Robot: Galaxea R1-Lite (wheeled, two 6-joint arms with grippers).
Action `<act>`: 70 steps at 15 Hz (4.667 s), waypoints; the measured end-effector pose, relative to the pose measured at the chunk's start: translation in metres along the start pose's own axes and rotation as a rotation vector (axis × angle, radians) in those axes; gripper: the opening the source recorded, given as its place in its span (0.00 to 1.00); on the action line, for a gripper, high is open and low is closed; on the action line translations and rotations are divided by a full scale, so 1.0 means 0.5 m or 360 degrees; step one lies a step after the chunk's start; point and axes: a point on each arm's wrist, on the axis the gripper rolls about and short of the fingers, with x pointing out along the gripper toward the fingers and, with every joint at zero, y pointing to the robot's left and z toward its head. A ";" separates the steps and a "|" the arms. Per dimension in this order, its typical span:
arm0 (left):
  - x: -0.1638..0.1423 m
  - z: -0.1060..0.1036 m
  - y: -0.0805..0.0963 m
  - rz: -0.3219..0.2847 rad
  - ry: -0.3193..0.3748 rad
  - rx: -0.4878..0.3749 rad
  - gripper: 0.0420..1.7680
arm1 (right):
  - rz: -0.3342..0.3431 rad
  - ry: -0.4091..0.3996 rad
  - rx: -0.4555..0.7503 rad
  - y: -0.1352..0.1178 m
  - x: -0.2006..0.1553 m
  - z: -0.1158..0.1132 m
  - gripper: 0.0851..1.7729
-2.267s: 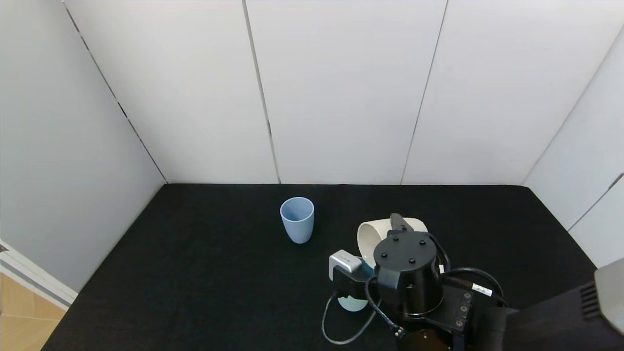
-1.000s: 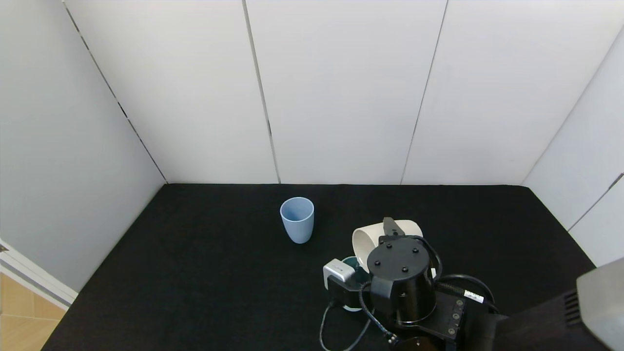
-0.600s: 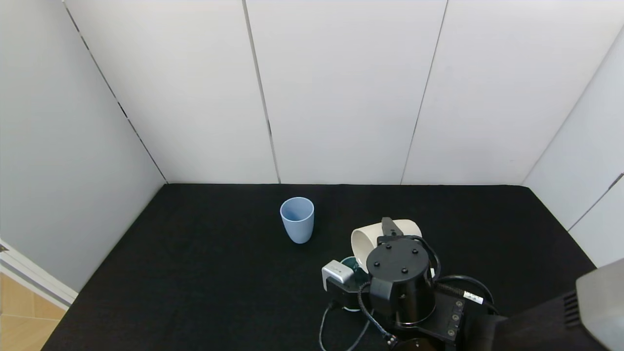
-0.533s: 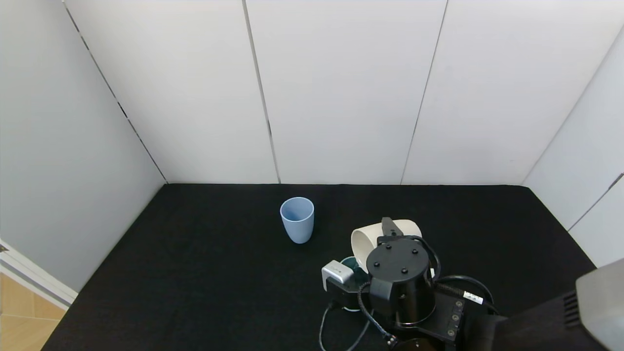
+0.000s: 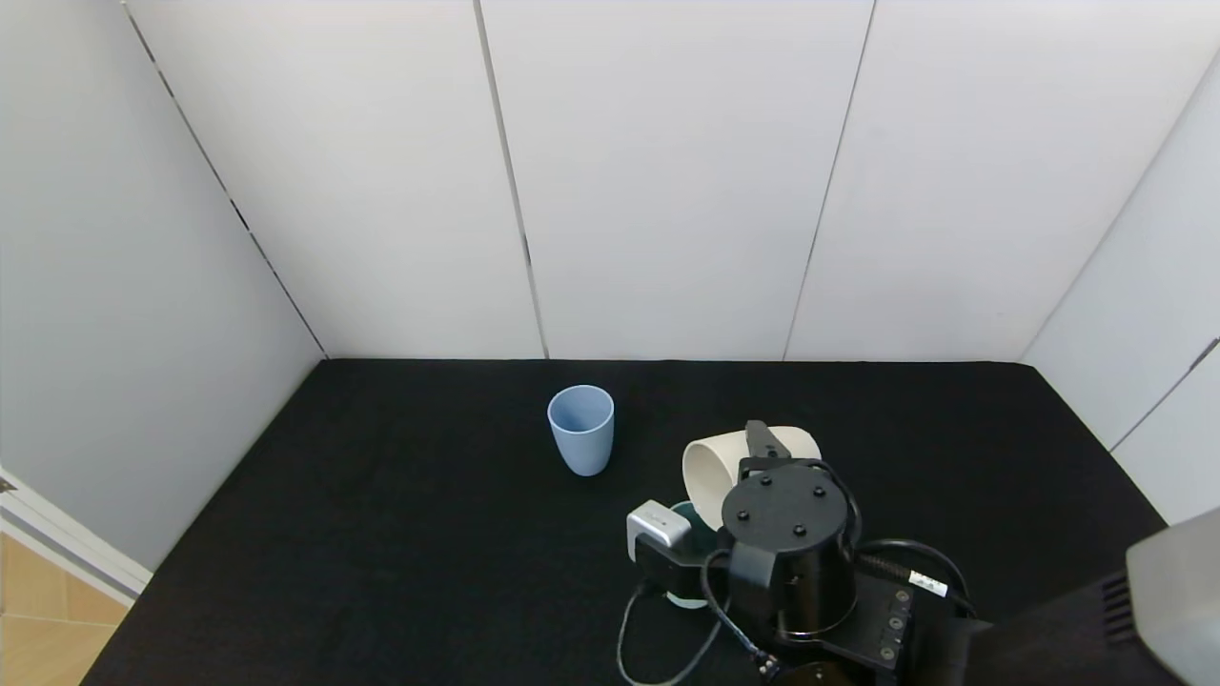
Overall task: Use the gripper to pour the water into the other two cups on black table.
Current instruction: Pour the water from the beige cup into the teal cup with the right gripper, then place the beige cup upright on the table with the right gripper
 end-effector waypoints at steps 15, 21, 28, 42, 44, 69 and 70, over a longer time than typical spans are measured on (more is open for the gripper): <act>0.000 0.000 0.000 0.0000 0.0001 0.0000 0.97 | -0.0108 0.0027 0.0922 -0.049 0.009 -0.036 0.70; 0.000 0.000 0.000 0.0000 0.0001 -0.0001 0.97 | -0.0253 0.0089 0.1401 -0.121 0.019 -0.103 0.70; 0.000 0.000 0.000 0.0002 0.0001 0.0000 0.97 | -0.0197 -0.0012 0.1882 -0.139 0.012 -0.213 0.70; 0.000 0.000 0.000 0.0003 0.0001 0.0000 0.97 | 0.0263 0.0000 0.2477 -0.028 -0.016 -0.293 0.70; 0.000 0.000 0.000 0.0003 0.0000 0.0000 0.97 | 0.0277 -0.0011 0.2494 -0.015 -0.007 -0.303 0.70; 0.000 0.000 0.000 0.0000 0.0001 -0.0001 0.97 | 0.0356 0.0165 0.2460 0.135 0.098 -0.349 0.70; 0.000 0.000 0.000 0.0000 0.0001 -0.0001 0.97 | 0.0359 0.0172 0.2451 0.138 0.099 -0.349 0.70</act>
